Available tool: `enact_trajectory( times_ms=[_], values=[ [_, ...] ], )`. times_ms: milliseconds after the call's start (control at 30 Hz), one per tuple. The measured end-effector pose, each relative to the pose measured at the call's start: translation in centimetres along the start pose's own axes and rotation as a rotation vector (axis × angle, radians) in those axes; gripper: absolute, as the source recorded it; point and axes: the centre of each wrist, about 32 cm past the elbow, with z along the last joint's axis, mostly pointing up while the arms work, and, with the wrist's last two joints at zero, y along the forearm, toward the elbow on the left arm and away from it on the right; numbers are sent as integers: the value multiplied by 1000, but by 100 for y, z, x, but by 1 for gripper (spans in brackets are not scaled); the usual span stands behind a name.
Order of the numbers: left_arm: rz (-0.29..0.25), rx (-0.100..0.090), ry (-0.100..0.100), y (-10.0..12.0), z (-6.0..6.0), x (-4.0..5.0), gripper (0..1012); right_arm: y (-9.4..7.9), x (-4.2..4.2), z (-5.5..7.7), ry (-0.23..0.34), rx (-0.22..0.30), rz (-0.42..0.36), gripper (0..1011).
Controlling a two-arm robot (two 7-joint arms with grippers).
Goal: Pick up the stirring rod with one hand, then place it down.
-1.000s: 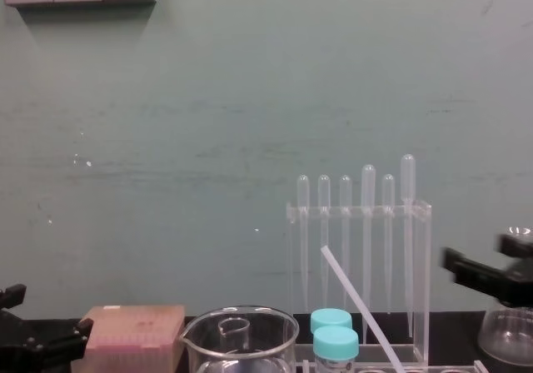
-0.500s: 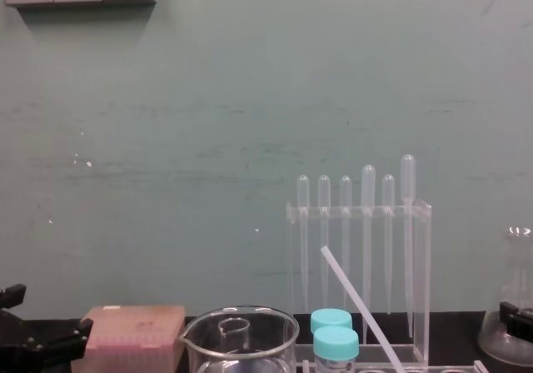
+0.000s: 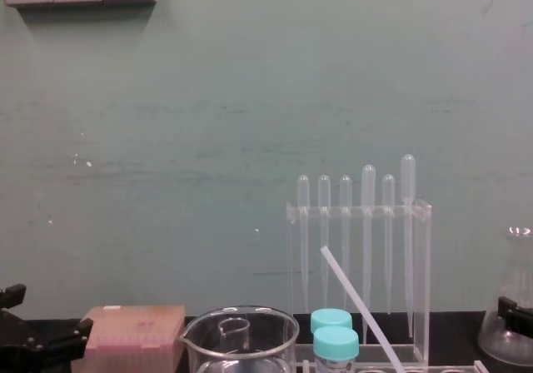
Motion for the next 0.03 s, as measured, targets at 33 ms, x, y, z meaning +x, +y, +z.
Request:
enact_trajectory(
  times_ms=[33],
  values=[
    [0,0,0,0,0,0,1000,0,0,0,0,0,0,1003]
  ],
)
